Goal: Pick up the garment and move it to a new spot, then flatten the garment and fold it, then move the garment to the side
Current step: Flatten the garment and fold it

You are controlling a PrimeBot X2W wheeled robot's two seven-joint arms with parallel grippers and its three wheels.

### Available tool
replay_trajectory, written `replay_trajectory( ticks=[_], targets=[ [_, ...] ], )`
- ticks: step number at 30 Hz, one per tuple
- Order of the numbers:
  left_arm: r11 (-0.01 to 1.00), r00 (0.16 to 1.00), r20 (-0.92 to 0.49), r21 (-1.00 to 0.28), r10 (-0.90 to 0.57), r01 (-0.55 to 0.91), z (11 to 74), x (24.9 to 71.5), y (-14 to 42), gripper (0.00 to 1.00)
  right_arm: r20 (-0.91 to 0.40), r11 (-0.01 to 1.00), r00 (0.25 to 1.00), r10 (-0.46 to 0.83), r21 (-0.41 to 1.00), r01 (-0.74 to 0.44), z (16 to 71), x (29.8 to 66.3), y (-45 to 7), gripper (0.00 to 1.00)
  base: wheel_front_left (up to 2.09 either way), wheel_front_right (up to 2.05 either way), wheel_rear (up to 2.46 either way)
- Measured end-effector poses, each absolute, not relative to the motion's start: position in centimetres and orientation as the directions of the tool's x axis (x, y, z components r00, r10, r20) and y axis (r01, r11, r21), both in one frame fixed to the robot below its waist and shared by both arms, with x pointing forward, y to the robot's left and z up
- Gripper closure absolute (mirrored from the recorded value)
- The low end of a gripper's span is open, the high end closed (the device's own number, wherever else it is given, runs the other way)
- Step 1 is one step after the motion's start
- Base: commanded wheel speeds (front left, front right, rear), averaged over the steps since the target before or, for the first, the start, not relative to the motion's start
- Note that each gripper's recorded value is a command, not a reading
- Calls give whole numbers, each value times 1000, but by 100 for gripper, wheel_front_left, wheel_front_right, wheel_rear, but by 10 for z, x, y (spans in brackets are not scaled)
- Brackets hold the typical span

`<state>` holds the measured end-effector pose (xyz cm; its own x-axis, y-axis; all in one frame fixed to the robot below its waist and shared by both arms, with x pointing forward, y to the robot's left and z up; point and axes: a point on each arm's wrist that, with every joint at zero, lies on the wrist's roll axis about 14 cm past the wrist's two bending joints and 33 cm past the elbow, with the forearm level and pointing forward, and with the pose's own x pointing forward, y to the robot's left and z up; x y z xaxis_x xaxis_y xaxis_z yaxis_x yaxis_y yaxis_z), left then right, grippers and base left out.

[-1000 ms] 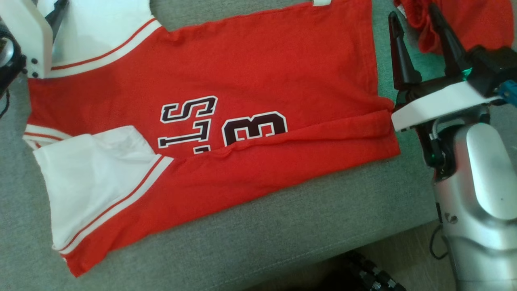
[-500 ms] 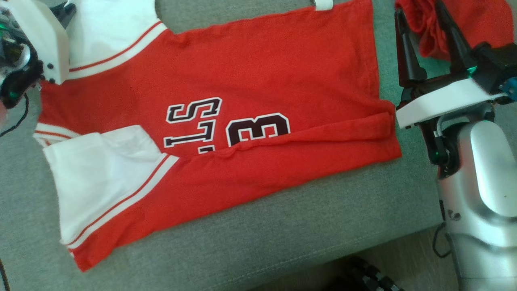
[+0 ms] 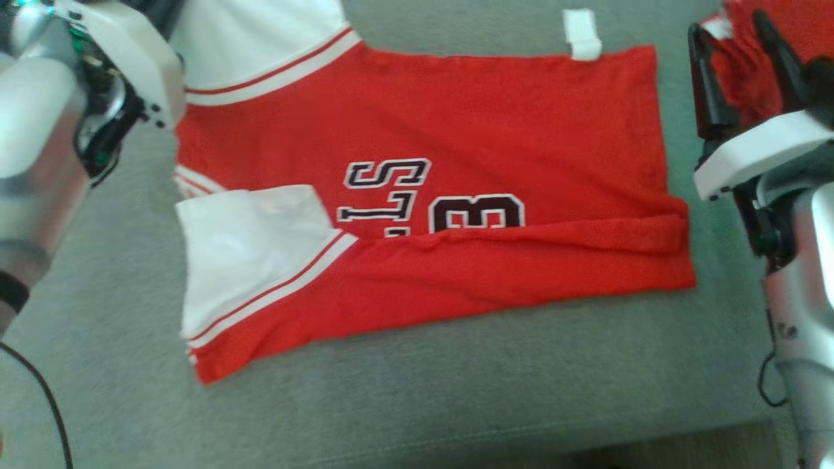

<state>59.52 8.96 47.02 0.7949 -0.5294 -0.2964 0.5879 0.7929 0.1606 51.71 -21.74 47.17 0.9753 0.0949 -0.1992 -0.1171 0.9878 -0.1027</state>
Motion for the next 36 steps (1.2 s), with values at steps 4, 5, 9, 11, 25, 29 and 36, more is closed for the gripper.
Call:
replay_trajectory(
  ticks=[4, 5, 9, 11, 25, 29, 36],
  targets=[
    [797, 810, -259, 184, -526, 576, 484, 577, 102, 100, -288, 983, 949, 126, -96, -159, 453, 521, -207, 0, 0, 0, 0],
    [794, 809, -257, 188, -529, 578, 485, 571, 103, 100, -318, 980, 939, 132, -101, -171, 447, 522, -206, 0, 0, 0, 0],
    [786, 804, -244, 191, -542, 588, 488, 551, 106, 100, -428, 973, 891, 151, -97, -211, 423, 526, -200, 0, 0, 0, 0],
    [776, 795, -243, 193, -556, 601, 488, 544, 104, 100, -473, 973, 867, 157, -78, -218, 413, 531, -197, 0, 0, 0, 0],
    [756, 767, -282, 173, -576, 631, 467, 532, 101, 100, -670, 952, 725, 162, -88, -294, 364, 555, -191, 0, 0, 0, 0],
    [760, 771, -289, 176, -568, 626, 463, 533, 104, 100, -711, 951, 680, 177, -53, -304, 362, 556, -188, 100, 0, 0, 0],
    [769, 785, -292, 194, -547, 609, 463, 539, 108, 100, -697, 945, 689, 201, -48, -324, 371, 553, -189, 100, 0, 0, 0]
  ],
)
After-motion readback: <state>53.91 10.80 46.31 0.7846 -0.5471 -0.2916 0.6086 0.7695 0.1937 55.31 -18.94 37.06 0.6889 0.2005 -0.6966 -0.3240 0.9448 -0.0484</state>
